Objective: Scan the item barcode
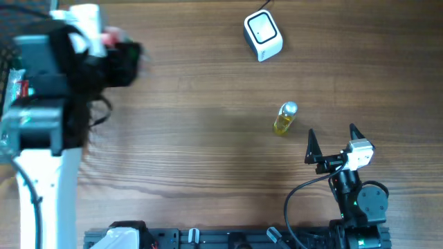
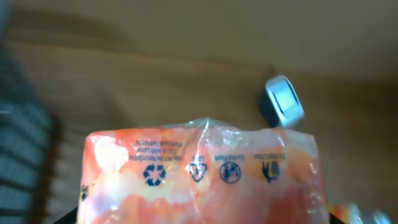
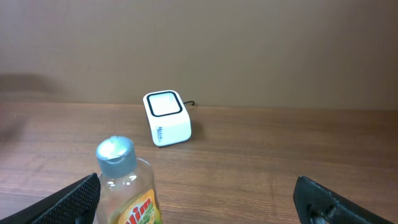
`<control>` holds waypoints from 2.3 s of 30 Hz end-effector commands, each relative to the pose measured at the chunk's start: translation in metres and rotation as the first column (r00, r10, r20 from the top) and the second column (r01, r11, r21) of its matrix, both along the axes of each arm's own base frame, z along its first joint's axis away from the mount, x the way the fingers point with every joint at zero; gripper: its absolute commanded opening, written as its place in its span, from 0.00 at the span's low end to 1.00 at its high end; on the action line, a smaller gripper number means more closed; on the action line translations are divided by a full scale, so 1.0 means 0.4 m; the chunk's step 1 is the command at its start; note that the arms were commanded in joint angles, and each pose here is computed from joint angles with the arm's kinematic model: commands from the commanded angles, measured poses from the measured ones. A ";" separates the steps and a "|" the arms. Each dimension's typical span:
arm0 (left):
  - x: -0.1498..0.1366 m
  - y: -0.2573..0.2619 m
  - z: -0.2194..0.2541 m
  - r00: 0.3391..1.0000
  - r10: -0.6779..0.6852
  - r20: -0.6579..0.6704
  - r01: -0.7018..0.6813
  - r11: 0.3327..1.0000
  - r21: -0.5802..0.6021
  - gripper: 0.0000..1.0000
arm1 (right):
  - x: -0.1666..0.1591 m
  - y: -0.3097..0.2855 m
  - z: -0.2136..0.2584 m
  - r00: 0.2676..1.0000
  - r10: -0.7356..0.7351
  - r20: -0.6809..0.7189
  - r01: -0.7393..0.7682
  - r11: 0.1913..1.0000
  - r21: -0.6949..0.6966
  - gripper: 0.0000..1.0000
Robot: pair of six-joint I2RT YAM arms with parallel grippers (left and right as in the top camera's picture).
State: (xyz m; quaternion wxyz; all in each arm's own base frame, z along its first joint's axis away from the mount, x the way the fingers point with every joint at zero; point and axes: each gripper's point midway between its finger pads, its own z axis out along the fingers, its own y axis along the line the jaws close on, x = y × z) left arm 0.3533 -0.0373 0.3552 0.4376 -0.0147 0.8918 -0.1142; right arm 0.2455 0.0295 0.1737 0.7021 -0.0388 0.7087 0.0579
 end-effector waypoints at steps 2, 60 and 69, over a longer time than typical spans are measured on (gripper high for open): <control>-0.009 -0.171 -0.085 0.981 -0.153 -0.116 0.151 0.988 -0.026 0.49 | -0.001 0.003 0.001 1.000 0.009 0.004 -0.009 1.000 -0.008 1.00; -0.099 -0.610 -0.755 0.930 0.048 -0.365 -0.003 0.992 0.123 0.39 | -0.001 0.003 0.001 1.000 0.009 0.004 -0.009 1.000 -0.008 1.00; -0.102 -0.608 -0.757 0.928 0.048 -0.369 -0.001 0.992 0.127 0.59 | -0.001 0.003 0.001 1.000 0.009 0.004 -0.009 1.000 -0.008 1.00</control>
